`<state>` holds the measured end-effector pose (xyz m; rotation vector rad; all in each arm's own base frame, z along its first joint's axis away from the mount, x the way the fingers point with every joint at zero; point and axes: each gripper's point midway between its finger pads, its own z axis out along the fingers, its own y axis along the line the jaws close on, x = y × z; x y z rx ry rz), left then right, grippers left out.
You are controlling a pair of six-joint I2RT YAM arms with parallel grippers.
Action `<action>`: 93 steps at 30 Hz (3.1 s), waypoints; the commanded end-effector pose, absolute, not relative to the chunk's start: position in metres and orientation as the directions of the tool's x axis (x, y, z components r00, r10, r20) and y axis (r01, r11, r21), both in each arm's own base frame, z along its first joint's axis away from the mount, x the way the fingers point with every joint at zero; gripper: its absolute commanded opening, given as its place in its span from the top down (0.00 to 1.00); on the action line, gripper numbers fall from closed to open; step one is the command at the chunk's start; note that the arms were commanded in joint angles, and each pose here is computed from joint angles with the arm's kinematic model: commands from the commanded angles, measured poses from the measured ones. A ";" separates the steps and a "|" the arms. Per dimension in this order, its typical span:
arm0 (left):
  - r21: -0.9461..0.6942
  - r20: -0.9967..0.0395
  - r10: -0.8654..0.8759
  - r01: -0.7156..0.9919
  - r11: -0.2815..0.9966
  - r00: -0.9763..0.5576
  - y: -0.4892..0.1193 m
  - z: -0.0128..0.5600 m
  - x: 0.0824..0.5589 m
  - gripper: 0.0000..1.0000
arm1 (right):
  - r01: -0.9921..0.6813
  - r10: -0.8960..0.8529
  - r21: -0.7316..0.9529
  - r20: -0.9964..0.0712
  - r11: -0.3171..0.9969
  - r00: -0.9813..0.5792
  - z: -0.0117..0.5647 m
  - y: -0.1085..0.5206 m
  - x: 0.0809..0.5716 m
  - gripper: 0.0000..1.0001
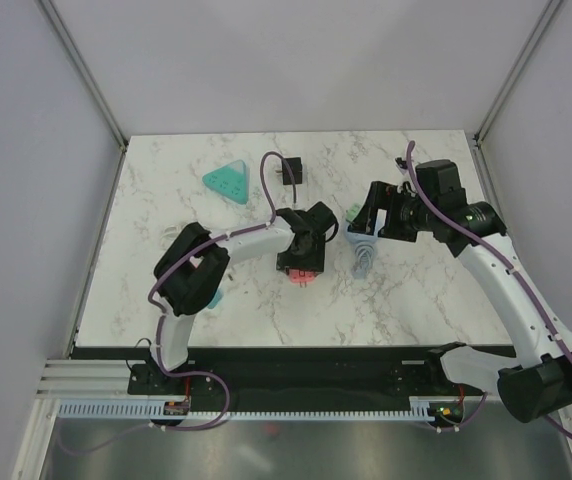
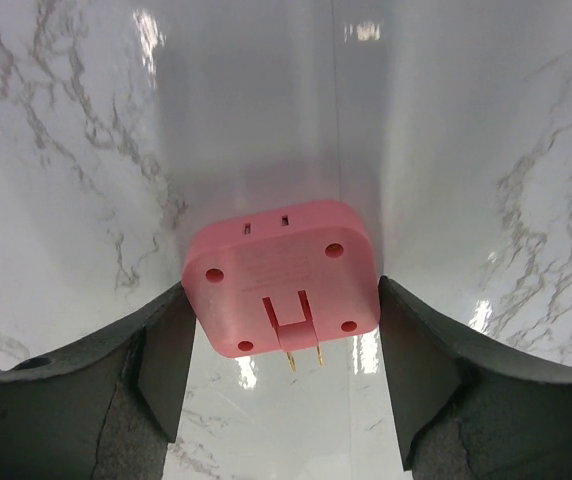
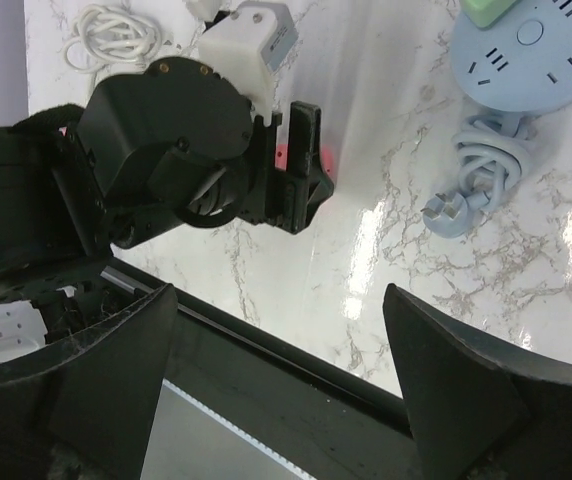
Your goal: Insert the plug
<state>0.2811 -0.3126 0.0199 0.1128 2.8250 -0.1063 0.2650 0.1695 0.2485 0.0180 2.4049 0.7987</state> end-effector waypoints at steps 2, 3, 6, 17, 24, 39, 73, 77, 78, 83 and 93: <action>-0.094 -0.358 0.157 0.202 0.975 -0.920 -0.314 0.048 0.266 0.98 | -0.128 0.237 0.576 -0.515 0.808 -0.823 0.252 0.166 0.270 0.10; -0.110 -0.359 0.163 0.215 0.970 -0.919 -0.312 0.050 0.262 0.98 | -0.124 0.243 0.588 -0.505 0.799 -0.828 0.253 0.166 0.271 0.11; -0.166 -0.389 0.180 0.261 0.951 -0.903 -0.315 0.066 0.257 0.98 | -0.120 0.271 0.616 -0.501 0.778 -0.822 0.263 0.162 0.276 0.13; -0.286 -0.572 0.320 0.549 0.785 -0.755 -0.323 0.151 0.233 0.98 | -0.125 0.185 0.733 -0.326 0.668 -0.927 0.248 0.179 0.277 0.37; -0.249 -0.673 0.396 0.695 0.674 -0.625 -0.320 0.182 0.215 0.98 | -0.124 0.113 0.715 -0.274 0.688 -0.955 0.229 0.204 0.269 0.35; -0.131 -0.854 0.414 0.899 0.418 -0.317 -0.347 0.222 0.182 0.98 | -0.154 -0.086 0.738 -0.130 0.657 -0.988 0.192 0.246 0.202 0.35; -0.093 -0.871 0.417 0.921 0.378 -0.259 -0.352 0.217 0.175 0.98 | -0.189 -0.075 0.745 -0.184 0.640 -0.980 0.218 0.248 0.190 0.44; -0.089 -0.874 0.415 0.923 0.374 -0.252 -0.351 0.218 0.175 0.98 | -0.183 -0.111 0.759 -0.146 0.625 -0.983 0.208 0.248 0.179 0.47; -0.091 -0.874 0.415 0.923 0.374 -0.254 -0.351 0.218 0.175 0.98 | -0.182 -0.120 0.764 -0.137 0.620 -0.983 0.206 0.248 0.176 0.48; -0.063 -0.874 0.435 0.937 0.344 -0.218 -0.353 0.216 0.173 0.98 | -0.171 -0.154 0.775 -0.096 0.608 -0.983 0.194 0.247 0.165 0.53; -0.021 -0.866 0.467 0.944 0.328 -0.181 -0.355 0.210 0.177 0.81 | -0.185 -0.190 0.832 -0.098 0.522 -0.977 0.199 0.259 0.163 1.00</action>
